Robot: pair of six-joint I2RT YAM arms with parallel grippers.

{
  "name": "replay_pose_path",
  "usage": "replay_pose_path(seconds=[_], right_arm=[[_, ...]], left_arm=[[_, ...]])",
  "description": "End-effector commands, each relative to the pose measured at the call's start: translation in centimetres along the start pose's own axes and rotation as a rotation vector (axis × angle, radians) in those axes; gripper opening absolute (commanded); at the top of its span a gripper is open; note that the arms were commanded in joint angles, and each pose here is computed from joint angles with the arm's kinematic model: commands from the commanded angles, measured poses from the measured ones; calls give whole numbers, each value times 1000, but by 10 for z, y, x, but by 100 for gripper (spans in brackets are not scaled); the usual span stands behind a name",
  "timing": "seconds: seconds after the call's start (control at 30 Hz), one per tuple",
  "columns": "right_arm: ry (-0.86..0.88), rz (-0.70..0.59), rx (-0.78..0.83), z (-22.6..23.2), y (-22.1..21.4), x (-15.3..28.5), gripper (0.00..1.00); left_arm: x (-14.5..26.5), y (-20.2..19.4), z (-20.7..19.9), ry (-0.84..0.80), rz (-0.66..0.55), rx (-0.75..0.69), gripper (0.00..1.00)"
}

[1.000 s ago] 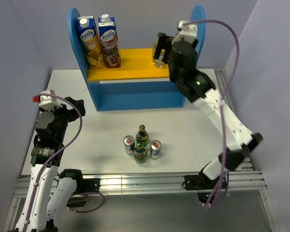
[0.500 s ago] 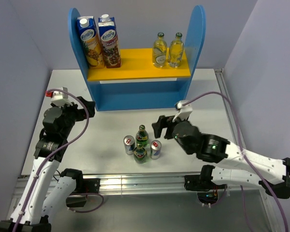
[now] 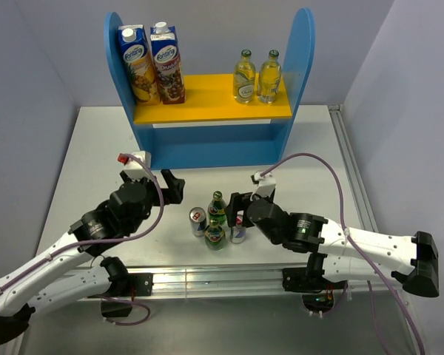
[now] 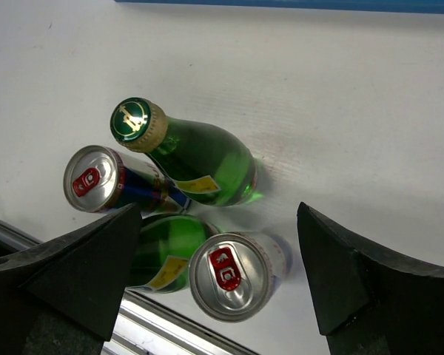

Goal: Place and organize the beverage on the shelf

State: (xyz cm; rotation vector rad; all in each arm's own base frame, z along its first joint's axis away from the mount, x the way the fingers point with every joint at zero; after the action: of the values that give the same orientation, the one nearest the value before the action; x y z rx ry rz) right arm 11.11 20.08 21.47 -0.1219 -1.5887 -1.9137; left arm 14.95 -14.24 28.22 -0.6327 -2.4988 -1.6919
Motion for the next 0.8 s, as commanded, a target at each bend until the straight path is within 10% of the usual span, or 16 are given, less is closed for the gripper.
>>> replay_pose_path(seconds=[0.0, 0.77], right_arm=[[52, -46, -50, 14, 10, -4, 93], [16, -101, 56, 52, 18, -51, 92]], left_arm=[[5, -11, -9, 27, -12, 45, 99], [39, -57, -38, -16, 49, 10, 99]])
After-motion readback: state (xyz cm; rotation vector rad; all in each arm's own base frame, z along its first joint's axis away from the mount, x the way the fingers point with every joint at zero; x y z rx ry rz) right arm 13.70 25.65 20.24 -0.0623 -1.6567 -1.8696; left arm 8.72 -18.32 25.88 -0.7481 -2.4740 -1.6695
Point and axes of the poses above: each gripper's point midway between its finger pads, its own x axis back along the fingers, its own z axis along the line the jaws close on, y = z × x, the point moved 9 cm from there along x, back along the fingers, and after that the axes turned 3 degrees about x, right-handed, at the moved point
